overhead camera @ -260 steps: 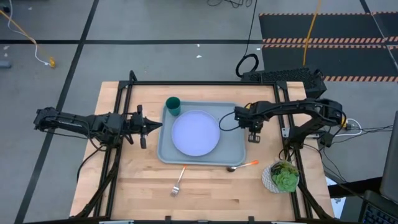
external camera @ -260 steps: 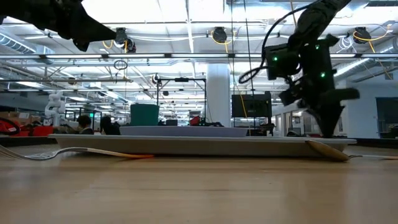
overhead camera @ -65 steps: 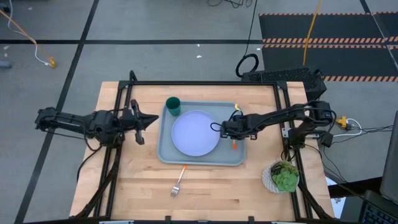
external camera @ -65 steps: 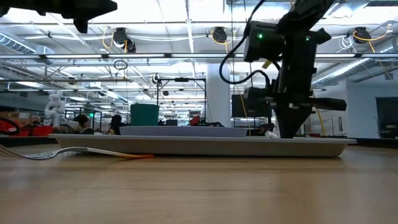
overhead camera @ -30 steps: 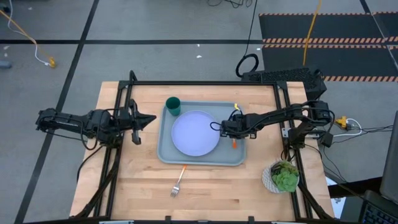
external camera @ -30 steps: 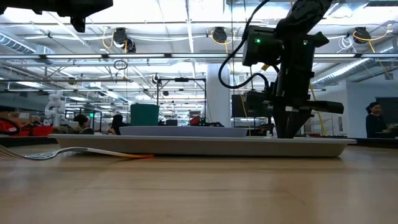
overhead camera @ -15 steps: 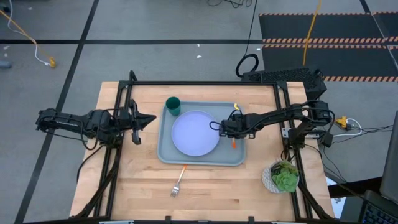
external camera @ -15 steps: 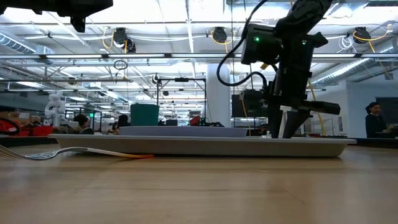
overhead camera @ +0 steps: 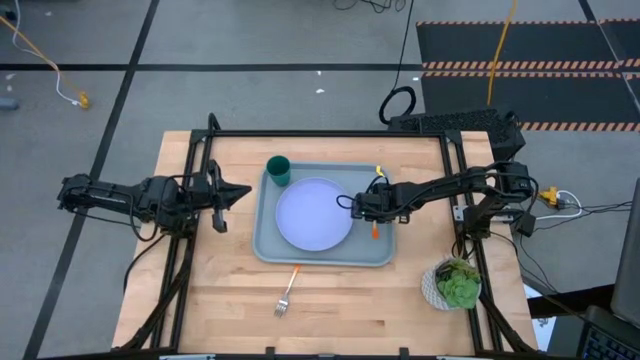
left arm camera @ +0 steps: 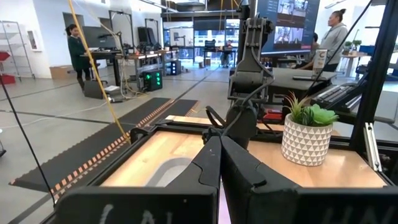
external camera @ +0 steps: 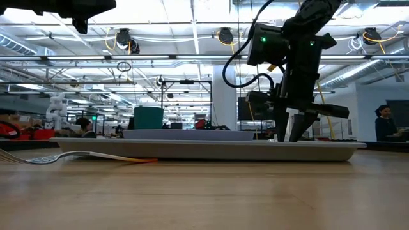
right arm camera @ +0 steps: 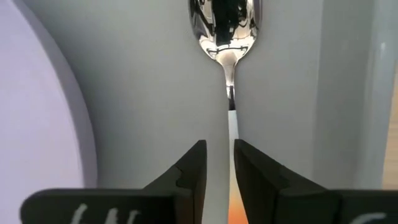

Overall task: Pick and place plate/cup/fork/spoon on tray
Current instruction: Put the orange spoon on the gray serving tray to the right of the violet plate, then put the orange fork on the gray serving tray in between the violet plate and orange spoon

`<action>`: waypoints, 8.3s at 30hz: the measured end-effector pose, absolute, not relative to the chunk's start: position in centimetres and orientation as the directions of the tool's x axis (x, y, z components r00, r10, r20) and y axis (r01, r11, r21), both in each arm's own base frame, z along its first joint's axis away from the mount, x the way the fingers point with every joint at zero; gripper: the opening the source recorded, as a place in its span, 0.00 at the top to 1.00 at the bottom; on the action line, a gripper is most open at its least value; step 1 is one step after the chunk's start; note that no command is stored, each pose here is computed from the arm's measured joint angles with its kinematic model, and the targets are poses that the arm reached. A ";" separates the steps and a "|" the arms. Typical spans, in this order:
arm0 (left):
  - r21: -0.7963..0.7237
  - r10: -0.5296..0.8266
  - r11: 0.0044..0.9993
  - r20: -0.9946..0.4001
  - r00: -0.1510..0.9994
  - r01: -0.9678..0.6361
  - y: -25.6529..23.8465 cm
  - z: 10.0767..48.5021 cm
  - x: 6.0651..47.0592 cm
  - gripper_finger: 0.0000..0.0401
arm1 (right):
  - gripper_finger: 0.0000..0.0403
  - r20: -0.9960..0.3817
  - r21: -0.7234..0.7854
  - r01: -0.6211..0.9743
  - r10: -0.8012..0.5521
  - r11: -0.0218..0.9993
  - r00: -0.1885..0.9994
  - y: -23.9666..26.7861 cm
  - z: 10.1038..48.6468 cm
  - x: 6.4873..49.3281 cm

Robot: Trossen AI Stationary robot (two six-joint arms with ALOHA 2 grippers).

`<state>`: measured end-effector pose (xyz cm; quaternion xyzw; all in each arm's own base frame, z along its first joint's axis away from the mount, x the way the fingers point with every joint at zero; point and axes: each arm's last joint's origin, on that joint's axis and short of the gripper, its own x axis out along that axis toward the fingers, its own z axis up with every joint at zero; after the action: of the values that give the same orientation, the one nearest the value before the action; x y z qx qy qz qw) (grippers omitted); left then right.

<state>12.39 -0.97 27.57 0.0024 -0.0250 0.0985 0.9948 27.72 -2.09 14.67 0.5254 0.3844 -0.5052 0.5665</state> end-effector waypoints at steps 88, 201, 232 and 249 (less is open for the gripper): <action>-0.086 0.322 0.941 -0.084 0.943 -0.329 -0.8 26.0 13.8 0.98 | 0.74 -0.739 -0.188 -0.841 0.492 0.507 0.461 8.9 17.1 47.2; -0.451 -0.425 0.407 -0.863 0.272 -0.795 -17.3 15.8 33.4 0.99 | 0.68 -0.220 -0.080 0.590 -0.591 0.804 0.776 -2.6 29.9 16.3; -0.426 -0.435 0.445 -0.872 0.225 -0.788 -14.8 16.2 33.6 0.79 | 0.68 -0.226 -0.083 0.589 -0.591 0.804 0.775 -2.6 29.8 16.3; -0.316 -0.089 0.486 -0.945 0.314 -0.815 -12.7 19.0 32.0 0.79 | 0.68 -0.226 -0.084 0.589 -0.591 0.804 0.774 -2.6 29.8 16.3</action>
<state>31.98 -12.73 18.98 -0.4322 0.5226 0.2647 0.6855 16.26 -2.61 29.82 -0.0041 0.1214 -0.3131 0.9419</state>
